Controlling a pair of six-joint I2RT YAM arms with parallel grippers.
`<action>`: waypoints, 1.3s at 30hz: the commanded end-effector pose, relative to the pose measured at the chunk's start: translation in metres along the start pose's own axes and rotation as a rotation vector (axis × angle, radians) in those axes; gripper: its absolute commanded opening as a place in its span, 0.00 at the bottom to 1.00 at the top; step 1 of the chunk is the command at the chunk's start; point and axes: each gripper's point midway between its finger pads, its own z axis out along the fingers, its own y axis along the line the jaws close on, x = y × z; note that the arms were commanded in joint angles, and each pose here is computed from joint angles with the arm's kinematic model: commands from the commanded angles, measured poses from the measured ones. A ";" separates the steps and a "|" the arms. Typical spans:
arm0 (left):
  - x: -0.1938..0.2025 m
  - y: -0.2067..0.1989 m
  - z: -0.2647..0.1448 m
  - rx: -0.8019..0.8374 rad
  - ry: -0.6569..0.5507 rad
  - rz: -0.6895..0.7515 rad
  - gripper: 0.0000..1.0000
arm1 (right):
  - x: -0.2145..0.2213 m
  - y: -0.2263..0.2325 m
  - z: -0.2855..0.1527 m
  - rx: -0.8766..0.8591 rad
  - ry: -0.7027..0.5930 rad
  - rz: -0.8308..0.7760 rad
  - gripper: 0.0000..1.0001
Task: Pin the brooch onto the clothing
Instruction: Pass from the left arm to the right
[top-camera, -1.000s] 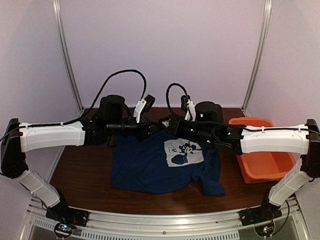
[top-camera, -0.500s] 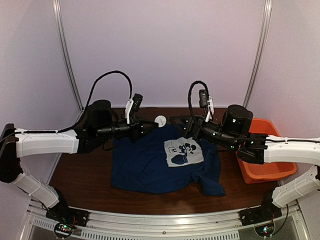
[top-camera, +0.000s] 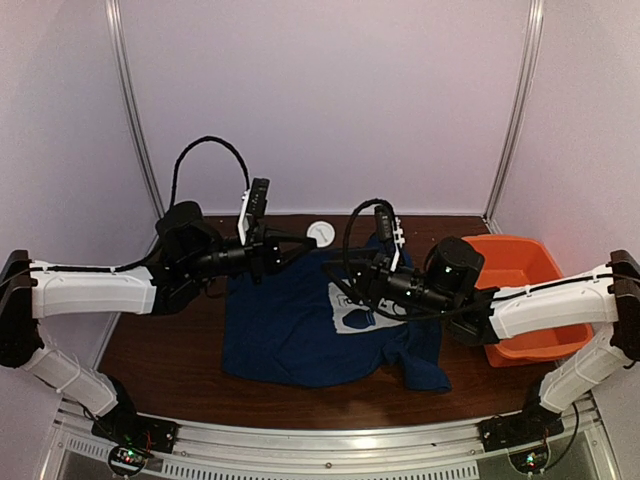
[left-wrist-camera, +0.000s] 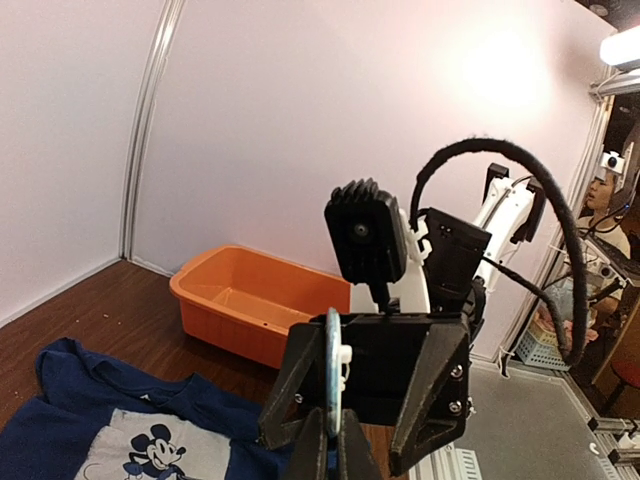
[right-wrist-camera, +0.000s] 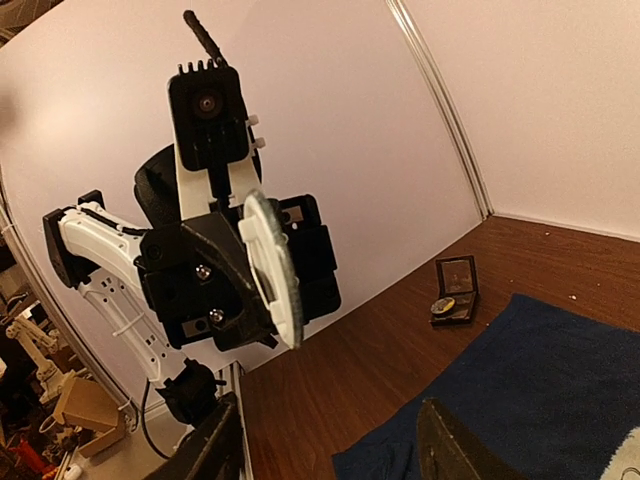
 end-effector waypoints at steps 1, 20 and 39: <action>-0.007 -0.011 -0.002 0.064 -0.035 0.009 0.00 | -0.029 0.028 0.000 -0.124 -0.118 -0.040 0.58; -0.005 -0.014 0.000 0.099 -0.034 -0.005 0.00 | -0.034 0.034 0.006 -0.167 -0.144 -0.050 0.42; -0.004 -0.015 0.000 0.109 -0.033 -0.011 0.00 | -0.035 0.041 0.009 -0.211 -0.152 -0.043 0.22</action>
